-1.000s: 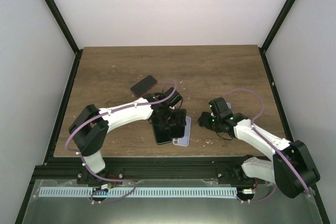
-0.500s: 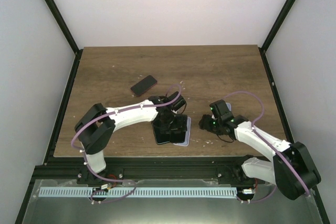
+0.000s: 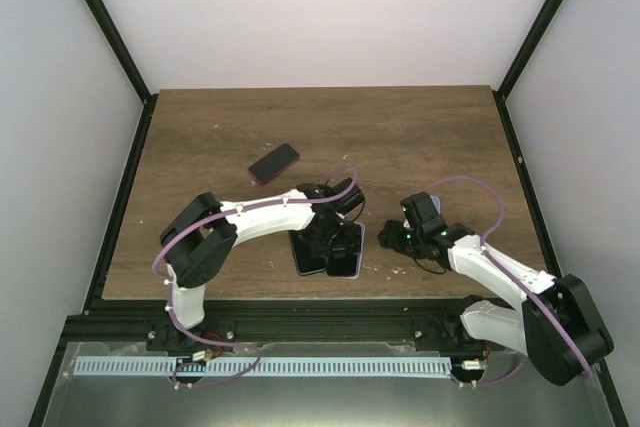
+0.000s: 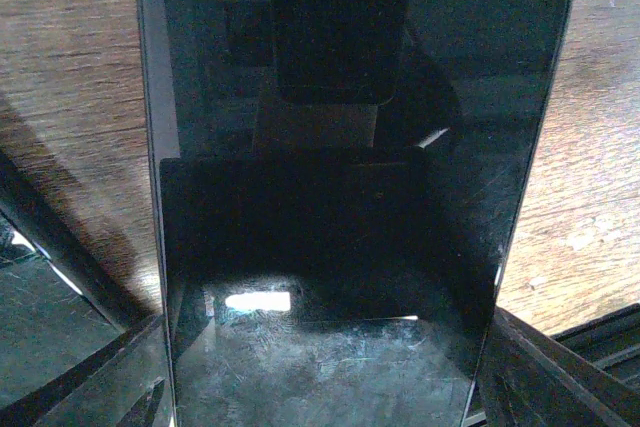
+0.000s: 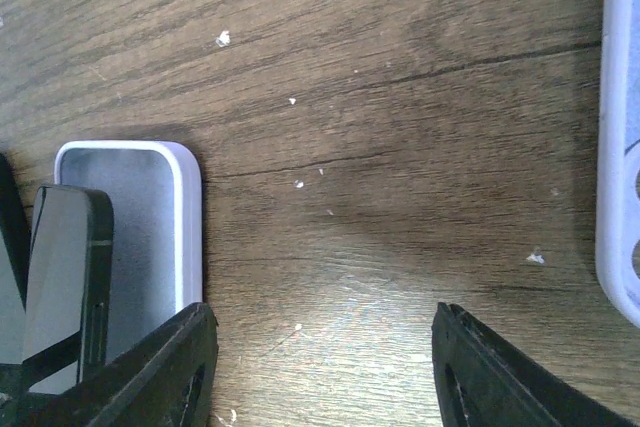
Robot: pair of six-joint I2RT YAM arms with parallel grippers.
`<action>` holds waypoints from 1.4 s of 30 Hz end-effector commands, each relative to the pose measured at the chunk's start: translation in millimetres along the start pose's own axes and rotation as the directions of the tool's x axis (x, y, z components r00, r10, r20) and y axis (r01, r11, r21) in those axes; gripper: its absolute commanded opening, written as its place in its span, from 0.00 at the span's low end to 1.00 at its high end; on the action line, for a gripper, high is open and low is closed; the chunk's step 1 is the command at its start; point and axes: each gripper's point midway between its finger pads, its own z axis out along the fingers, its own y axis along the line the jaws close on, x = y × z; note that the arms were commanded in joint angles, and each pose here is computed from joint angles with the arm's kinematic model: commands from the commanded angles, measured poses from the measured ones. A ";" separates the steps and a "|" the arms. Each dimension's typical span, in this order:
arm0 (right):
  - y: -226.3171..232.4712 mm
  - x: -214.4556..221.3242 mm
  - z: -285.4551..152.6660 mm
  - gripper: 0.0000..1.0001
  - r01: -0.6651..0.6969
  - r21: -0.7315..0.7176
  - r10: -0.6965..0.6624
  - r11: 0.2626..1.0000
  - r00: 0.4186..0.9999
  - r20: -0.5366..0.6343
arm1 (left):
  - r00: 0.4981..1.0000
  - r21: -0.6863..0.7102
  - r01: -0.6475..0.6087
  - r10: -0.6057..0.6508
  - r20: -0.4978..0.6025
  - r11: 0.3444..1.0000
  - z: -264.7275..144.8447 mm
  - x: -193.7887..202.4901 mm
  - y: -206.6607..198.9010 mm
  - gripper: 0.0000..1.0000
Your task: Put the phone into the phone case
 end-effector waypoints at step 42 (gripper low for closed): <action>54.1 28.4 16.2 0.43 -0.030 -0.321 -0.037 0.947 0.979 -0.199 | 0.992 0.057 -0.121 0.119 0.031 0.991 -17.8 31.6 45.9 0.48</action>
